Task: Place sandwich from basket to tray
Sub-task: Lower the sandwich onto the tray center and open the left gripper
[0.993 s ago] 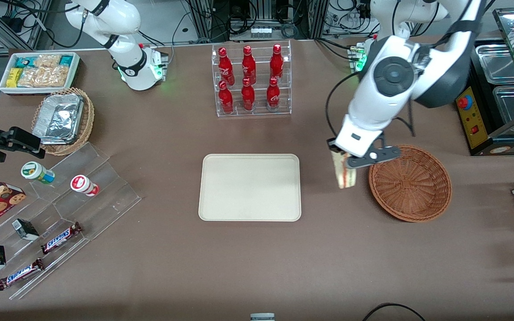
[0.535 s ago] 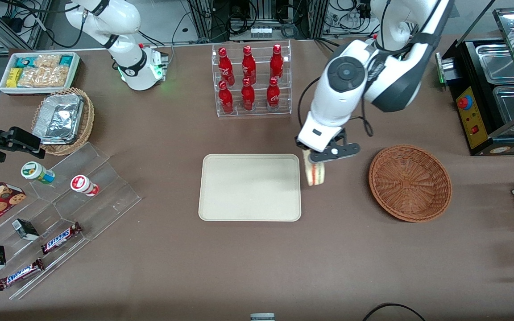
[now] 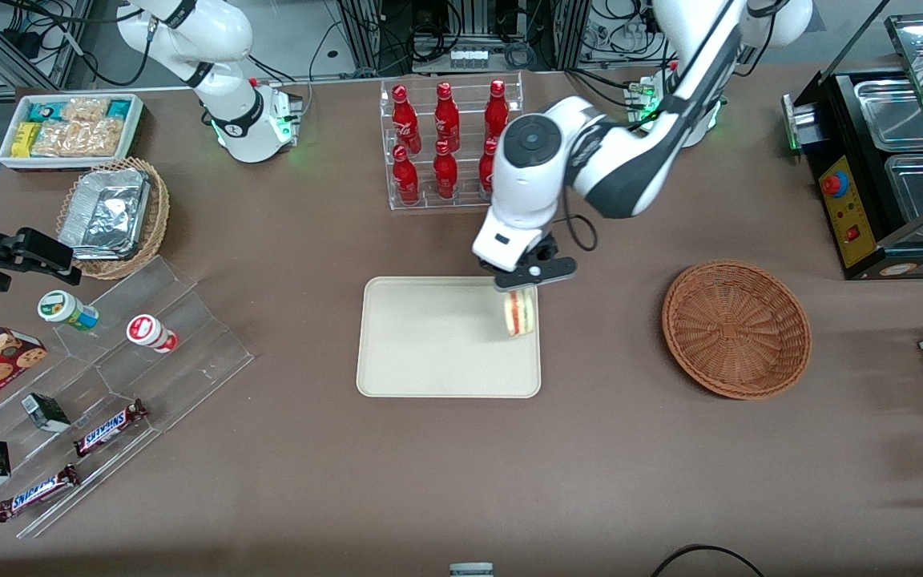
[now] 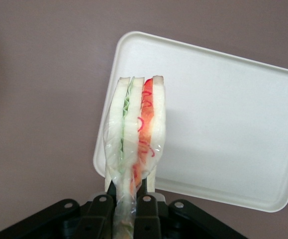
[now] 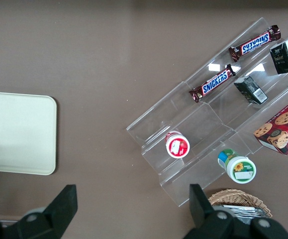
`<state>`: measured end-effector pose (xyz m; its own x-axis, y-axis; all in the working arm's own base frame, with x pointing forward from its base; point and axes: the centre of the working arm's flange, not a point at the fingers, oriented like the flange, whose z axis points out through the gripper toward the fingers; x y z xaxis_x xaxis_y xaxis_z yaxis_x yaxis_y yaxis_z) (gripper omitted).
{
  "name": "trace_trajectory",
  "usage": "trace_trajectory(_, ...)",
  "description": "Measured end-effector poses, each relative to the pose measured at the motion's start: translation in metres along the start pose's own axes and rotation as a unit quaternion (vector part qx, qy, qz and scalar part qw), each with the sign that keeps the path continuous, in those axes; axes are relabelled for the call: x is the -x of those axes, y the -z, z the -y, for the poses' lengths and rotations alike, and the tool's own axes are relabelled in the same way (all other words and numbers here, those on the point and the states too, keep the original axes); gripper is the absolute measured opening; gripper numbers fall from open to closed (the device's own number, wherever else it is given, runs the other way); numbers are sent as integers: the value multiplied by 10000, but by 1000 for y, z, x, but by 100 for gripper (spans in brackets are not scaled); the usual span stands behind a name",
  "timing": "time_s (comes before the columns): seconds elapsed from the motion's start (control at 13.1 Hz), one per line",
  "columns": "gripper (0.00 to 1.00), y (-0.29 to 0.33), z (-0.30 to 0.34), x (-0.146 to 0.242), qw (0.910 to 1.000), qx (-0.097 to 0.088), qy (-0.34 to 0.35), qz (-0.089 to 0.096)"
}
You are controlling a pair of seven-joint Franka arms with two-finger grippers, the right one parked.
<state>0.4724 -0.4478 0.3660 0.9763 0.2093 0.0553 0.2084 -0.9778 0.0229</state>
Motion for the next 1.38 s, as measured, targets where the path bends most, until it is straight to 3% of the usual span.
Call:
trace_trajectory(0.31,15,-52,-18,5,9997,-74,-203,-72)
trace_trajectory(0.61,15,-84,-22,2,9985,-260,-450,-153)
trace_trajectory(1.38,15,-115,-30,15,9962,-260,-829,-114)
